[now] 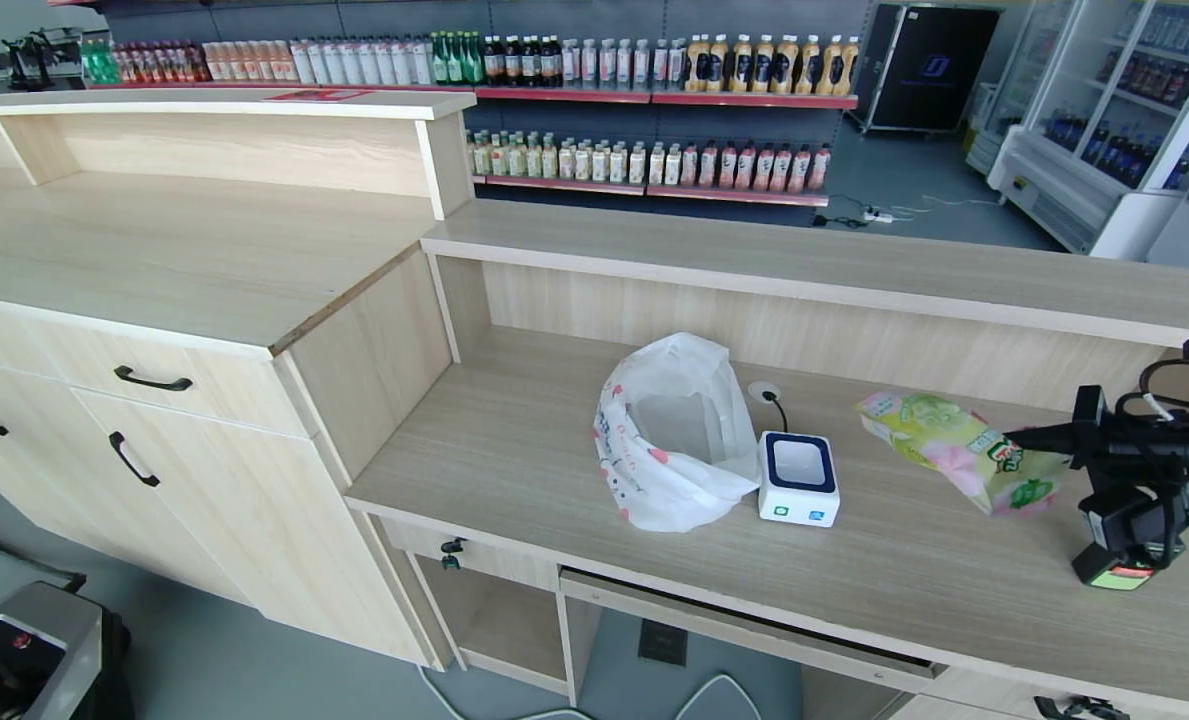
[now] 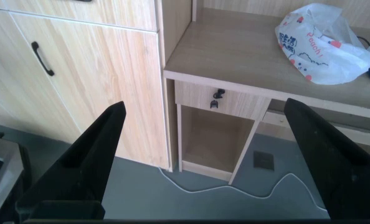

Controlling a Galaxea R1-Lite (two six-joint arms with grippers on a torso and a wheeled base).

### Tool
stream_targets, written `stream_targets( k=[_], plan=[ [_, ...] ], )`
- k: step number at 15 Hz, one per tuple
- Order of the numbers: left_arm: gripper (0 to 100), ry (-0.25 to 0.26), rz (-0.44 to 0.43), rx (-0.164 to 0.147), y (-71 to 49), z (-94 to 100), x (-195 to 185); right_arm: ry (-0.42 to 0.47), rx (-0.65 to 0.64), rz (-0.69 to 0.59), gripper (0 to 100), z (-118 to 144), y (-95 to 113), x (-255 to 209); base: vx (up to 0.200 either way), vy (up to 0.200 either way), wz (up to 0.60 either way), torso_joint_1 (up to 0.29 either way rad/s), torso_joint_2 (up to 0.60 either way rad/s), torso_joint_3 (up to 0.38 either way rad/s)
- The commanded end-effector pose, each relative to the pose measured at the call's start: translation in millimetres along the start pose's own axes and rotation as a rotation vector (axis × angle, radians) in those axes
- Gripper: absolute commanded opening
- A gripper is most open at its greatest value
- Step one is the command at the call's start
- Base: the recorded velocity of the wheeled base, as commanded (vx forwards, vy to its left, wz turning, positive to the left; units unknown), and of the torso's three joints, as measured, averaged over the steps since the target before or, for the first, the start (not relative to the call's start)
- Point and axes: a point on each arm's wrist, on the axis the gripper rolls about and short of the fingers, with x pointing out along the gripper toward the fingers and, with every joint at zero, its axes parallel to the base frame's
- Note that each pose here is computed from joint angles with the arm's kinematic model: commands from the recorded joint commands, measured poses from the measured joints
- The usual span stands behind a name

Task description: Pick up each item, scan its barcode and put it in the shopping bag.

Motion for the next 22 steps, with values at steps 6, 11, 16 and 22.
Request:
stream_targets(
  k=[6,11,16,22],
  plan=[
    [100,0.0,0.0,0.0,0.0,0.0,0.0,-0.058,-0.005,-0.005,0,3.2,3.2,23.8,0.0,0.0,0.0,0.0,0.0,0.0],
    [100,0.0,0.0,0.0,0.0,0.0,0.0,-0.053,-0.01,-0.003,0,-1.3,4.7,26.7,0.0,0.0,0.0,0.0,0.0,0.0],
    [100,0.0,0.0,0.0,0.0,0.0,0.0,-0.06,-0.007,0.004,0,-0.7,7.6,30.7,0.0,0.0,0.0,0.0,0.0,0.0],
    [100,0.0,0.0,0.0,0.0,0.0,0.0,-0.082,-0.016,0.005,0,1.0,5.6,41.2,0.0,0.0,0.0,0.0,0.0,0.0]
  ],
)
